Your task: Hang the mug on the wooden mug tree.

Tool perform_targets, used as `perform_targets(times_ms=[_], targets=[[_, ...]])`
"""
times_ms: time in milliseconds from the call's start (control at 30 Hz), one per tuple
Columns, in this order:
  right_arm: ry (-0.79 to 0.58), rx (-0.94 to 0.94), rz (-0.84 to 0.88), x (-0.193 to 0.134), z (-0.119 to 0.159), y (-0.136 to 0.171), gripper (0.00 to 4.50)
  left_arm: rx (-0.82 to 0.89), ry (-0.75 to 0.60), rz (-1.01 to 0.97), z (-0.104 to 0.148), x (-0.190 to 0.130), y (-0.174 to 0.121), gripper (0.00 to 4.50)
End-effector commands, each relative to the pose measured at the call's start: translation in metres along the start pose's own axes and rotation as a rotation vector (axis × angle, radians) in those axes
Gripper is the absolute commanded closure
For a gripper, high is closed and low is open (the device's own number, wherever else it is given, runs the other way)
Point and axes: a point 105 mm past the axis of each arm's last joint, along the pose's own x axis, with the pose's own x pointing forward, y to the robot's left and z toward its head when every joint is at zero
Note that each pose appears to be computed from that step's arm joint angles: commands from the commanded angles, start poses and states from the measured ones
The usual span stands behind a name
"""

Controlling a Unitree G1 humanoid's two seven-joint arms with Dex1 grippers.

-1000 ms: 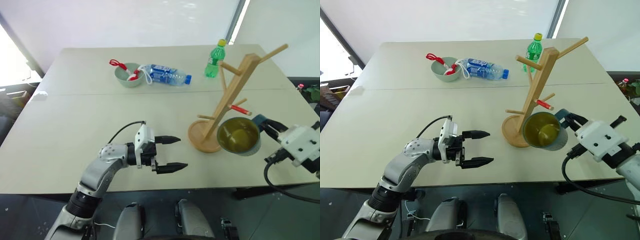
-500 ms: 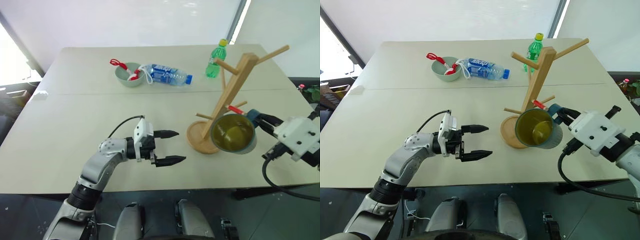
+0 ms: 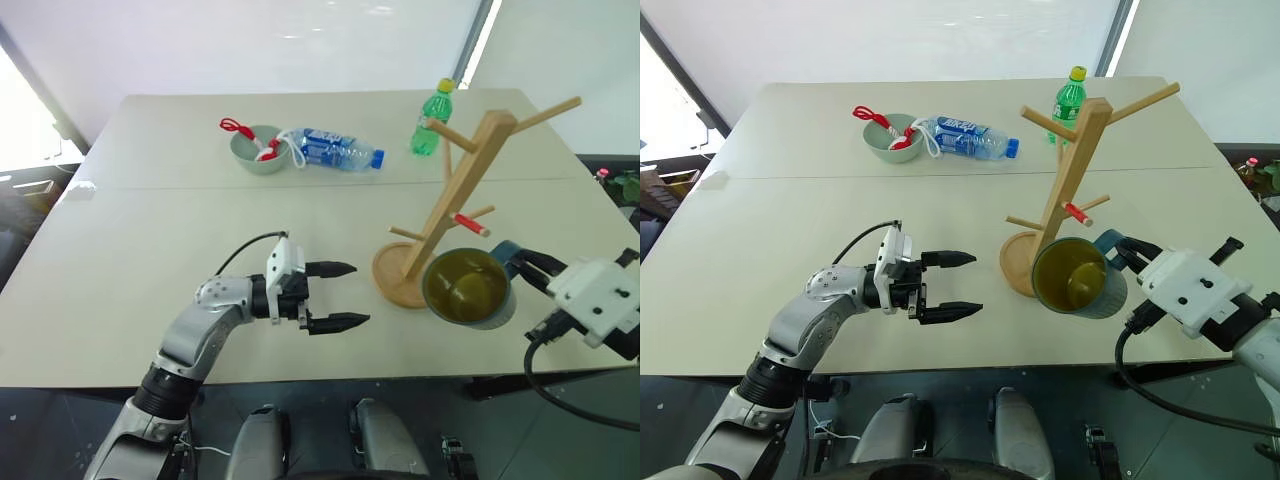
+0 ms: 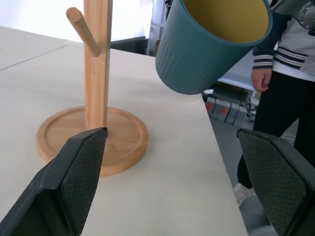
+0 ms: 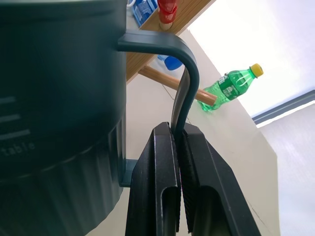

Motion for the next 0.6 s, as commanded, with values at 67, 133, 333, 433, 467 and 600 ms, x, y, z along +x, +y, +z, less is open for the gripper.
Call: perform_targets(times_ms=[67, 133, 333, 433, 467, 600], targets=[[-0.03, -0.061, -0.048, -0.008, 0.022, -0.005, 4.47, 0.025, -0.027, -0.034, 0.009, 0.001, 0.002, 0.0], [-0.037, -0.067, -0.05, -0.008, 0.029, -0.004, 4.47, 0.025, -0.036, -0.038, 0.012, 0.002, 0.004, 0.0], [-0.052, -0.066, -0.067, -0.002, 0.039, -0.006, 4.47, 0.036, -0.065, -0.057, 0.027, -0.001, 0.011, 0.0], [-0.046, -0.072, -0.071, 0.002, 0.038, -0.009, 4.47, 0.045, -0.081, -0.07, 0.036, -0.003, 0.012, 0.0], [-0.045, -0.073, -0.068, 0.003, 0.038, -0.009, 4.47, 0.054, -0.088, -0.072, 0.041, -0.004, 0.012, 0.0], [-0.04, -0.079, -0.061, 0.008, 0.036, -0.011, 4.47, 0.079, -0.104, -0.071, 0.054, -0.007, 0.013, 0.0]])
